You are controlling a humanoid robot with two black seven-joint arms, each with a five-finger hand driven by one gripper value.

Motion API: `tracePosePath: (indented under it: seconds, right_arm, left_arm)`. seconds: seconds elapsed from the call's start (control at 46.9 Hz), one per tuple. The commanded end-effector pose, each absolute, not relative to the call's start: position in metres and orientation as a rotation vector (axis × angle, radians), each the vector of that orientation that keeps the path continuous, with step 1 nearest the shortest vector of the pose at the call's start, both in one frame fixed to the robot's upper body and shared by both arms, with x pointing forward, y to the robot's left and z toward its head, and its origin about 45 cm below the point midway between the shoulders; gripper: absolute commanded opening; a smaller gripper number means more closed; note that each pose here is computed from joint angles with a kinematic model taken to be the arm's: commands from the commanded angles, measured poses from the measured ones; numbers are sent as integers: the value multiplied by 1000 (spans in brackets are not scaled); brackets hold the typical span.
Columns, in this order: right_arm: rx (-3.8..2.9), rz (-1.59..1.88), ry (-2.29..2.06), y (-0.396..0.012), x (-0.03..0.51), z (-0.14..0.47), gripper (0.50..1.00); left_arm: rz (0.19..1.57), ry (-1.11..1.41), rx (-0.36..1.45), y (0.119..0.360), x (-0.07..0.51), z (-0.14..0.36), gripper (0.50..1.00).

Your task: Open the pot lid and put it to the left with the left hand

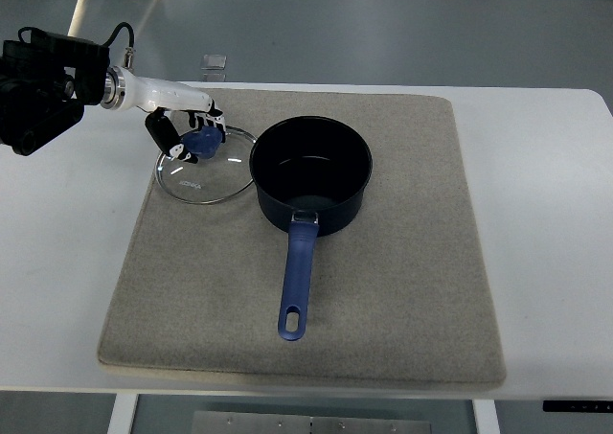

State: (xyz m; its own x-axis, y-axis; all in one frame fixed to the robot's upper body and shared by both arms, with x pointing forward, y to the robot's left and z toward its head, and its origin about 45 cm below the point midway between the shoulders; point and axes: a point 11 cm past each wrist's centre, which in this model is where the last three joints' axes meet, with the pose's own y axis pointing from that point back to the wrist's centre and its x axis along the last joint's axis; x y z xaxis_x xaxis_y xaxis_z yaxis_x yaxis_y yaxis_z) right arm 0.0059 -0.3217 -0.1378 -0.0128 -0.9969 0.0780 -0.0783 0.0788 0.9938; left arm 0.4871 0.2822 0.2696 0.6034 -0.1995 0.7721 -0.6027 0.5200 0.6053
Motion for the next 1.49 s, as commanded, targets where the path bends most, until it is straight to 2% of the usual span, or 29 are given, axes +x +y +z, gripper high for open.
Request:
tracePosePath:
  seconds: [0.0, 0.043, 0.363, 0.427, 0.448, 0.661, 0.875, 1.024, 1.237, 1.472]
  right_arm:
    - [1203, -1120, -1311, -322, 6, -138, 915]
    - [1203, -1120, -1311, -322, 6, -138, 915]
    - [1204, -1119, -1310, -322, 6, -138, 915]
    - [1203, -1120, -1311, -322, 6, -138, 915]
    - [1204, -1119, -1310, -322, 6, -138, 915]
    - [1203, -1120, -1311, -322, 6, -138, 915]
    - [1204, -1119, -1310, -322, 6, -138, 915]
    - [1203, -1120, -1311, -322, 6, -138, 915]
    - [1203, -1120, -1311, -322, 6, -138, 915]
    - [1204, -1119, -1310, -322, 6, -138, 915]
  left_arm:
    - [279, -918, 1021, 280, 485, 268, 816]
    - [275, -917, 1016, 278, 485, 267, 851]
    - [274, -916, 1007, 277, 484, 268, 889]
    - [300, -918, 989, 277, 486, 274, 958]
    - [316, -915, 975, 275, 487, 277, 962]
    - [489, -903, 829, 276, 500, 319, 988]
    - [815, -806, 511, 292, 516, 375, 988]
    - [1030, -580, 263, 313, 515, 358, 988]
    - [1251, -315, -27, 342, 513, 343, 988]
    - [1423, -142, -163, 361, 509, 298, 988]
